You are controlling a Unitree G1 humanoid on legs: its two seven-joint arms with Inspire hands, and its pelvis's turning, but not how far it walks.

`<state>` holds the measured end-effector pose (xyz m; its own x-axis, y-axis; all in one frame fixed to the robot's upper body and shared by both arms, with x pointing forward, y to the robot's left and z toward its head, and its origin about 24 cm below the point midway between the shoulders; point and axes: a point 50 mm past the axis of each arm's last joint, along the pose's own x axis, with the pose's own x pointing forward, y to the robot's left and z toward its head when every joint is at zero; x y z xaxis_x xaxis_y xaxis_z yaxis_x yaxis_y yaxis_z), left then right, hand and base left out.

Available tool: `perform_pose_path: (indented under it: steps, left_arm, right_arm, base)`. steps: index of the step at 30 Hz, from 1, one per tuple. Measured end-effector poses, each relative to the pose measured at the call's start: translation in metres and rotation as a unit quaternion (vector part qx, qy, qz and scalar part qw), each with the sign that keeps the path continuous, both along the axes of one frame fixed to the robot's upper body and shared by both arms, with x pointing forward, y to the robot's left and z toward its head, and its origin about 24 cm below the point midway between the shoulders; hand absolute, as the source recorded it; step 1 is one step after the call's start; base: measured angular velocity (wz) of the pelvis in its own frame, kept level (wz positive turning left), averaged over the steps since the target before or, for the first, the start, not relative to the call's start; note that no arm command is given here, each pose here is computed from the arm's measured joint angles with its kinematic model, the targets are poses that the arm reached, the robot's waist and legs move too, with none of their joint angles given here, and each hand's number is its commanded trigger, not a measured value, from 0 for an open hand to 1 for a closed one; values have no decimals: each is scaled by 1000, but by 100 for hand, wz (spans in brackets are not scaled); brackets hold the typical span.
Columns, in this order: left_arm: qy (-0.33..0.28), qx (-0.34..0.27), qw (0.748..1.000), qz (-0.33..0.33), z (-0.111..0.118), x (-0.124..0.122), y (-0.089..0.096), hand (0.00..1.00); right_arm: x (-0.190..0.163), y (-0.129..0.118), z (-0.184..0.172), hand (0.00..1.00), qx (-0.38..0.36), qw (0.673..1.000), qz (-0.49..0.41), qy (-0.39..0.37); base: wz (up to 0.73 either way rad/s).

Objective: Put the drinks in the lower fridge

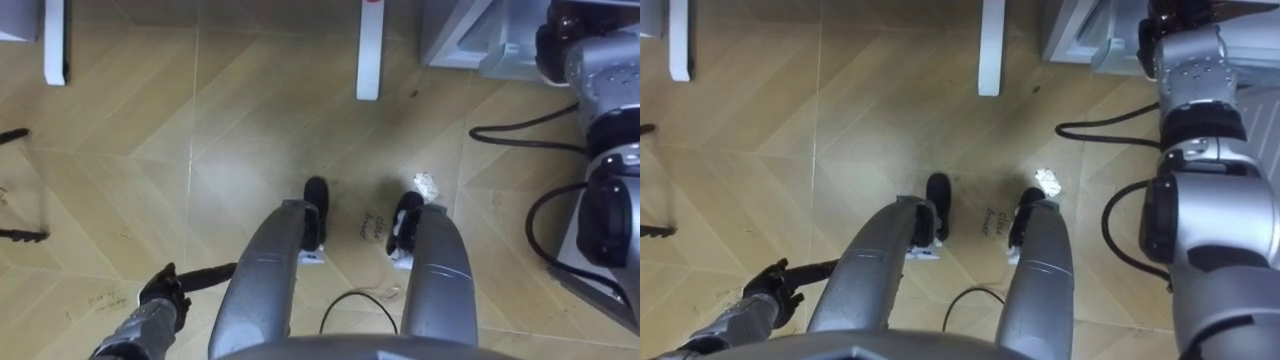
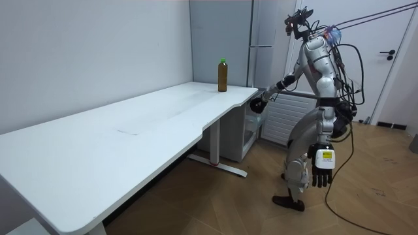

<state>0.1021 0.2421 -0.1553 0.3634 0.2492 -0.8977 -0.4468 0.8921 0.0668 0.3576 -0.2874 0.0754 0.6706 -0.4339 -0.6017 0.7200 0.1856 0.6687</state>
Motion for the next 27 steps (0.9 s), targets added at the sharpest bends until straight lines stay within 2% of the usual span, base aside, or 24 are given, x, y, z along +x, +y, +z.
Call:
perform_pose_path:
  steps: [4,6,8,9,10,16,23,27]
  left_arm:
    - [9,5,1000,2,-1,-8,4,0]
    - [11,7,1000,2,-1,-10,6,0]
    - [12,7,1000,2,-1,-10,6,0]
    - [12,6,1000,1,-1,-10,5,0]
    - [12,6,1000,0,-1,-10,5,0]
    - [14,8,1000,-11,-1,-10,4,0]
    - [18,8,1000,-23,-1,-10,3,0]
    - [24,6,999,-26,-2,-11,2,0]
  right_arm:
    - [-1,-3,1,100,-1,1000,-8,8]
    - [-3,-6,1,92,-3,1000,-13,14]
    - [-3,-7,2,23,-2,1000,-15,14]
    - [-3,-8,2,3,-1,1000,-17,13]
    - [-3,-8,2,0,0,1000,-17,14]
    - [-4,-11,3,0,-8,1000,-21,13]
    - [-9,-32,15,0,-32,998,-50,1]
    - [-9,-32,15,0,-38,998,-51,3]
  base:
    - [0]
    - [0]
    - [0]
    - [0]
    - [0]
    - [0]
    - [0]
    - [-1]
